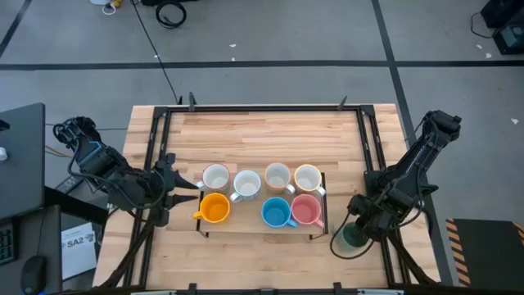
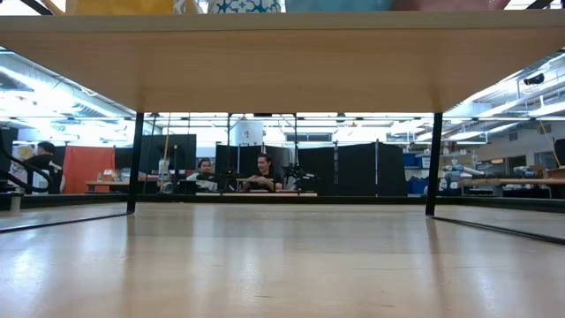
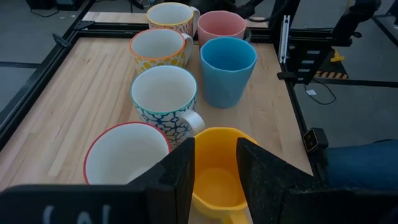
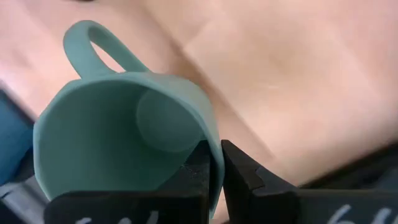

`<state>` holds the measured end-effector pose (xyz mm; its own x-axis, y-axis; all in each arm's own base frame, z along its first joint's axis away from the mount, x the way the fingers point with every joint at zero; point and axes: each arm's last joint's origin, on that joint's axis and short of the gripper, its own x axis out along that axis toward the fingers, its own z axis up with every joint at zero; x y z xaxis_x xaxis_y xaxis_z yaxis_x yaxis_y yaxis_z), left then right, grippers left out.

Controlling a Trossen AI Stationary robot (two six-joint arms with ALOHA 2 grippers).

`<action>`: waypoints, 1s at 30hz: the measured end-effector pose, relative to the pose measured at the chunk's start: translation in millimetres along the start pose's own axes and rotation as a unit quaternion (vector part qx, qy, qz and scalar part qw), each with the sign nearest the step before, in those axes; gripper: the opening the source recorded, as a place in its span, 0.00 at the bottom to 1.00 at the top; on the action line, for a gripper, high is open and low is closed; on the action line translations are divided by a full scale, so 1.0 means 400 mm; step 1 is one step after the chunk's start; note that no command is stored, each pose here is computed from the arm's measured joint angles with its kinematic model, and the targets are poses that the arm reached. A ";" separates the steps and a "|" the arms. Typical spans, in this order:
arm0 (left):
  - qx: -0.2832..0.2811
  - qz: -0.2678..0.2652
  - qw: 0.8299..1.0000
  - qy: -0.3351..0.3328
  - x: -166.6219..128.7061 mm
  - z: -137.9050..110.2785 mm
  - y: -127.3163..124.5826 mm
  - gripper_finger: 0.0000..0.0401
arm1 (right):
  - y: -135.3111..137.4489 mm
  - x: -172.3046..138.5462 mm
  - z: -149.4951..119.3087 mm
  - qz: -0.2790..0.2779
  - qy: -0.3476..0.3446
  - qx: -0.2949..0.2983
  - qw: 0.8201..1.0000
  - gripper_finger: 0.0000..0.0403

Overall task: Place coffee mugs
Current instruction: Put the green mug on the shelf

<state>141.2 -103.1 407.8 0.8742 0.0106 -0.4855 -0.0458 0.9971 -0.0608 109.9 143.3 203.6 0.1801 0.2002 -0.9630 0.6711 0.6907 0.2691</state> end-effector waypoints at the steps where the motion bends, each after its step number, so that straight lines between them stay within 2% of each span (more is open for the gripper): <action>1: 0.000 0.000 1.000 0.000 0.000 0.000 0.000 0.31 | 0.006 0.000 -0.001 0.012 0.002 -0.007 1.000 0.06; 8: -0.005 0.000 1.000 0.000 0.000 0.000 0.000 0.31 | 0.038 -0.002 -0.003 0.080 -0.005 -0.001 0.997 0.06; 18: -0.040 -0.001 0.999 0.000 0.000 0.000 0.000 0.31 | 0.090 -0.014 -0.007 0.187 -0.008 0.005 0.982 0.06; 23: -0.047 -0.005 0.999 0.003 0.000 0.000 -0.001 0.31 | 0.133 -0.001 -0.013 0.174 -0.003 -0.005 0.985 0.06; 30: -0.056 -0.015 0.998 0.008 0.000 -0.001 -0.003 0.31 | 0.243 0.033 -0.024 0.150 -0.015 -0.043 0.988 0.06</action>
<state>141.1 -104.2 407.5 0.8682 -0.0205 -0.4957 -0.0751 0.9822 -0.1721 170.5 219.9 217.4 0.3844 0.3847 -0.8392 0.5202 0.6606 0.5412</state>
